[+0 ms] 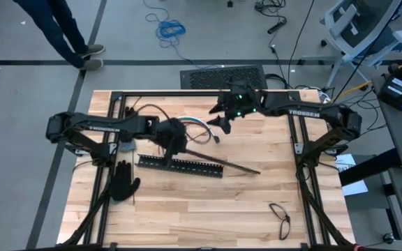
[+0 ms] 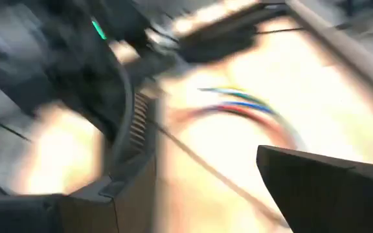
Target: Ziptie cables
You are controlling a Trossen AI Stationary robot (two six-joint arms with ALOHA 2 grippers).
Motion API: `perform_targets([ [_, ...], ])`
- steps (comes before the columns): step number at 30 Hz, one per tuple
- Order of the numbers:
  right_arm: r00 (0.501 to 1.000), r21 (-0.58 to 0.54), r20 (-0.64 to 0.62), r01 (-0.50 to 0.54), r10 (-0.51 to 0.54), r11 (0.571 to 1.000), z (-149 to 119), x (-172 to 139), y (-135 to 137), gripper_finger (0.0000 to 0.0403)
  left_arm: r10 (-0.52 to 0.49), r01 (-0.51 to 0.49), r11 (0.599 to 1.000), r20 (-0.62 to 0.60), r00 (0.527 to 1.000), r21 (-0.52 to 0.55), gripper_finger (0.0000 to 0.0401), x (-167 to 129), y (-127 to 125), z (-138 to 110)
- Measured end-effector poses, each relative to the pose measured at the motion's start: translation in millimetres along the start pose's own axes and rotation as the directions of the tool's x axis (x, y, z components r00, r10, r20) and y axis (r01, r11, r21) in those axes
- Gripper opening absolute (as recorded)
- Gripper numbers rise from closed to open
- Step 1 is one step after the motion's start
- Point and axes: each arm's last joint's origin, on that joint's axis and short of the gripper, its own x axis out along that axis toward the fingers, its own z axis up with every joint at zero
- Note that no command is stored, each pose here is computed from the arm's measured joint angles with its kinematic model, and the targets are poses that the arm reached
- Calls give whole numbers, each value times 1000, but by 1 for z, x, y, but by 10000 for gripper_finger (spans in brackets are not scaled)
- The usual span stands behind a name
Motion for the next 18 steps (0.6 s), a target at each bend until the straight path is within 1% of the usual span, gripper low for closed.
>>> perform_targets([
  [1, 998, -75, -32, 60, -62, 995, 7, -5, 3, 261, 5, -5, 999, 3, 1000, -41, 3, -7, 4, 1],
  [3, 980, -229, -83, 159, -182, 960, 18, -15, 9, 261, 42, -40, 994, 18, 999, -104, 3, -22, 14, 3],
  [4, 967, -287, -106, 193, -231, 938, 23, -20, 12, 261, 80, -74, 990, 46, 996, -123, 3, -31, 21, 5],
  [6, 941, -359, -143, 240, -307, 902, 30, -28, 19, 261, 165, -147, 969, 76, 983, -196, 3, -45, 36, 7],
  [9, 901, -428, -206, 268, -382, 863, 29, -35, 28, 261, 201, -176, 930, 44, 979, -324, 3, -52, 54, -2],
  [12, 833, -513, -301, 269, -465, 815, 14, -34, 35, 261, 193, -161, 905, 43, 980, -395, 3, -53, 62, -8],
  [14, 800, -565, -322, 266, -506, 781, 5, -31, 39, 261, 189, -149, 888, 50, 981, -435, 3, -54, 64, -9],
  [16, 780, -611, -324, 260, -536, 748, -1, -28, 45, 265, 179, -136, 868, 46, 983, -478, 3, -54, 65, -11],
  [18, 756, -666, -324, 245, -569, 705, -8, -24, 50, 270, 177, -123, 843, 54, 983, -523, 3, -55, 66, -11],
])
